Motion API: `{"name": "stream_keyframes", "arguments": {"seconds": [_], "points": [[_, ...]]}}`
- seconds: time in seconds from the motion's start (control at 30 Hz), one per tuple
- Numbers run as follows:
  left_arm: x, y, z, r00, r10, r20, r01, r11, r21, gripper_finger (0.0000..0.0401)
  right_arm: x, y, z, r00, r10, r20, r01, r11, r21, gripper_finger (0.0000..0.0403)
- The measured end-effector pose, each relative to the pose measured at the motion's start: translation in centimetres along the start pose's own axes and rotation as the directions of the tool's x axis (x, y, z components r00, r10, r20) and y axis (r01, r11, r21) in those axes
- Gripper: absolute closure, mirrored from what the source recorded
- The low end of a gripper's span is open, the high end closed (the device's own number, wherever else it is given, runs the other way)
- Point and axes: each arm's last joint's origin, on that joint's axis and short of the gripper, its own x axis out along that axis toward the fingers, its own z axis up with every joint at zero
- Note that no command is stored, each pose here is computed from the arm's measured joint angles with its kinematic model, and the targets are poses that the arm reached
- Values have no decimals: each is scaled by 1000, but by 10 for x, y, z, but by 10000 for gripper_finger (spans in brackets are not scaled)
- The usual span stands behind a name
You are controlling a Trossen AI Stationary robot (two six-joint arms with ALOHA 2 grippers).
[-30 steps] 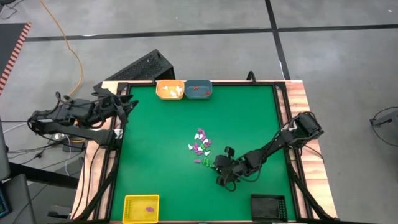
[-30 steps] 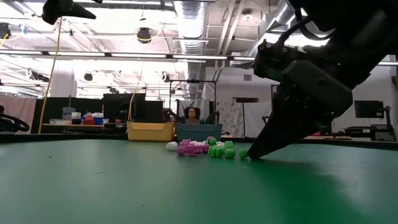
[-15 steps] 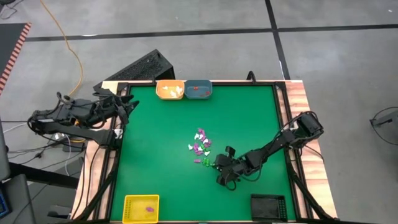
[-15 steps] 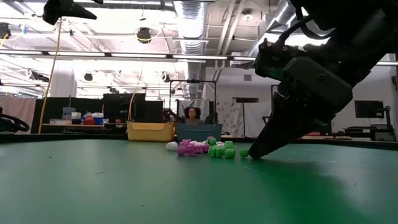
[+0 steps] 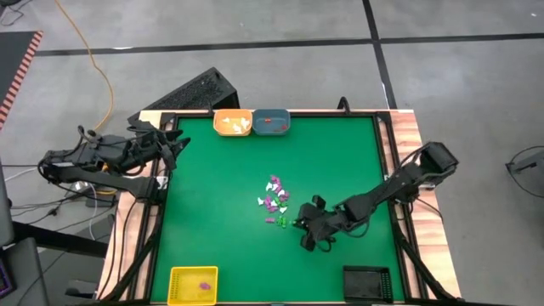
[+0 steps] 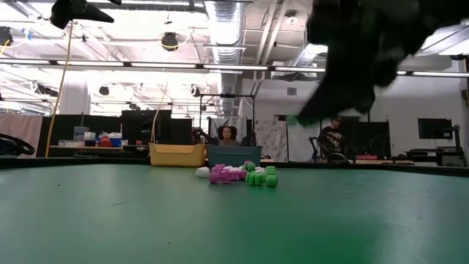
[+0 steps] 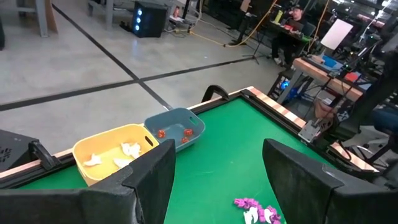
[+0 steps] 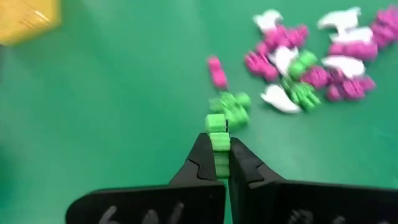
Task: Sort Halloween decoration
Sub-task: Put the green skeleton into the black bin
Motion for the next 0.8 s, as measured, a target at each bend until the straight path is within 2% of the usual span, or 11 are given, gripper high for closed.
{"name": "stream_keyframes", "arguments": {"seconds": [0.23,0.37,0.43,0.53,0.7,0.8], "points": [[0,0,0,1000,0,0,0,1000,0,170,-43,5,24,982,182,52,-187,975,116,396],[0,0,0,1000,0,0,0,1000,-1,170,-71,11,29,944,329,24,-327,922,208,397],[0,0,0,1000,0,0,0,1000,-1,170,-82,13,26,924,382,-21,-363,893,266,397],[0,0,0,1000,-1,1,1,1000,-2,170,-99,16,17,895,435,-99,-378,856,353,397],[0,0,0,1000,0,0,0,1000,-11,170,-122,26,-7,832,487,-265,-321,813,486,397],[0,0,0,1000,0,0,0,1000,-11,170,-134,35,-21,792,521,-320,-299,786,540,397]]}}
